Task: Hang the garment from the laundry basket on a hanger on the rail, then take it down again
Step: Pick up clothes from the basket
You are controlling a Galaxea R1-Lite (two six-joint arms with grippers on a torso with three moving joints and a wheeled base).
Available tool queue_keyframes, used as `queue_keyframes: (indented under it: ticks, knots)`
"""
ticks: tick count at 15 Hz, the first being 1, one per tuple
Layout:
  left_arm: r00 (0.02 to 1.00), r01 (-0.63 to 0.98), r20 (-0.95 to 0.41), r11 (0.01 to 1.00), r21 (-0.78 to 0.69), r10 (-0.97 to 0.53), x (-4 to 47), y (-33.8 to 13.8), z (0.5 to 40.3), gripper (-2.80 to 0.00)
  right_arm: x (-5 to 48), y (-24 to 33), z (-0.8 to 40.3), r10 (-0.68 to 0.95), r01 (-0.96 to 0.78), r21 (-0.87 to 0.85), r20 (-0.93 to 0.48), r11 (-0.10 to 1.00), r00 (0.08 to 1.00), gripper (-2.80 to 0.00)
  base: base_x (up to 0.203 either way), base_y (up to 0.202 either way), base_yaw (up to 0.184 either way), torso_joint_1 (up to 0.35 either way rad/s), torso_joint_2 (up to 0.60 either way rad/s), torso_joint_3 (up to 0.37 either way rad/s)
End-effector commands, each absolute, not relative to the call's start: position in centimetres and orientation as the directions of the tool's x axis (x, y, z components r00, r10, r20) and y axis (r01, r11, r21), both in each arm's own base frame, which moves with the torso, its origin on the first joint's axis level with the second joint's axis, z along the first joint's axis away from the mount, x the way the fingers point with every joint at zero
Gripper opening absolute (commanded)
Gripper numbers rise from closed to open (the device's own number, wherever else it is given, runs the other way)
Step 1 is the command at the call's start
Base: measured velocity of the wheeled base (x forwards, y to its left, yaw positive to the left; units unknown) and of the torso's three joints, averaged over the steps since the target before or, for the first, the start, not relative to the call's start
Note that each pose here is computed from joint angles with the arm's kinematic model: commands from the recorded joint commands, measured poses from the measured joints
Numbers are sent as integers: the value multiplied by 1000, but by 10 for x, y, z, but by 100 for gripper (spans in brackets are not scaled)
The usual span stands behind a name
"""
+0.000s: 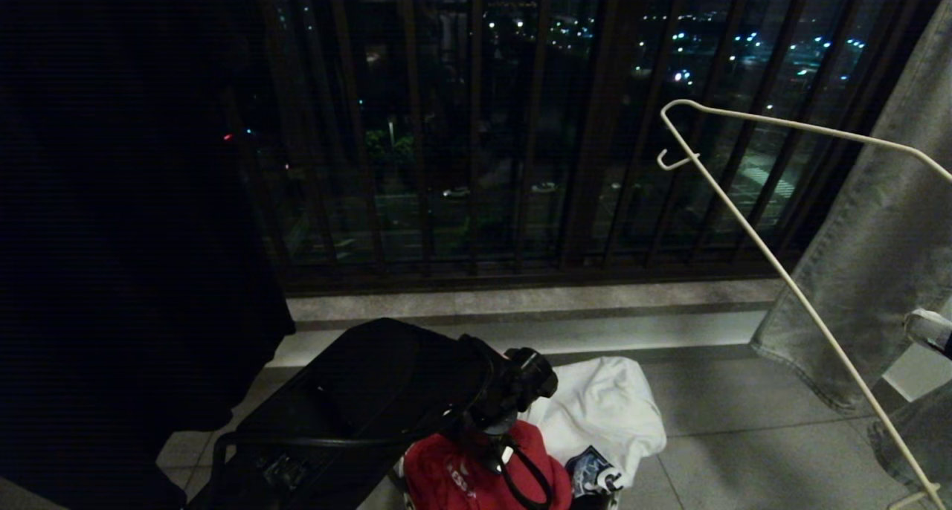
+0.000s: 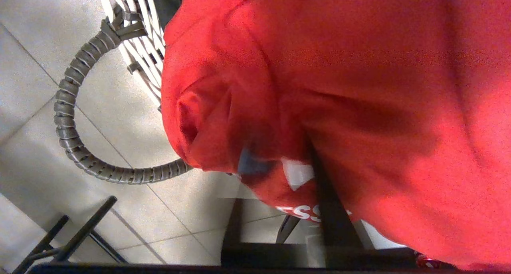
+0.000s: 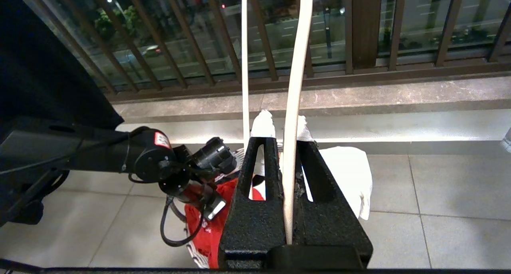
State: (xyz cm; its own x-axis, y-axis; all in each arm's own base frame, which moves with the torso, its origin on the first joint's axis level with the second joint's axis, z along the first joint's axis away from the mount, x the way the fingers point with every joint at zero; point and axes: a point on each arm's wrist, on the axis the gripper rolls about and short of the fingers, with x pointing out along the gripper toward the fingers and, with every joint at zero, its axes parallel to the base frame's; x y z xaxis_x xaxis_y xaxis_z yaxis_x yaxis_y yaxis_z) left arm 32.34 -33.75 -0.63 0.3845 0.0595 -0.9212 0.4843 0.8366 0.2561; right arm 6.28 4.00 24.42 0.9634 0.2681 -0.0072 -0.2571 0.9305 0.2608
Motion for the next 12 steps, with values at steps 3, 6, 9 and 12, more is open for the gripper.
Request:
queue_keyframes:
  ticks: [3, 6, 9, 12]
  knots:
    - [395, 458, -917, 854, 247, 53, 330, -332, 2, -280, 63, 40, 244, 267, -256, 263, -6, 930, 964, -280, 0, 0, 0, 0, 0, 0]
    - [429, 412, -903, 883, 225, 30, 342, -318, 30, -280, 63, 40, 245, 267, -256, 263, -4, 930, 964, -280, 0, 0, 0, 0, 0, 0]
    - [503, 369, -864, 911, 185, -29, 346, -303, 85, -280, 63, 40, 245, 267, -256, 263, -4, 930, 964, -280, 0, 0, 0, 0, 0, 0]
    - [570, 345, -817, 927, 147, -83, 341, -290, 134, -280, 62, 39, 246, 267, -258, 267, 4, 928, 964, -280, 0, 0, 0, 0, 0, 0]
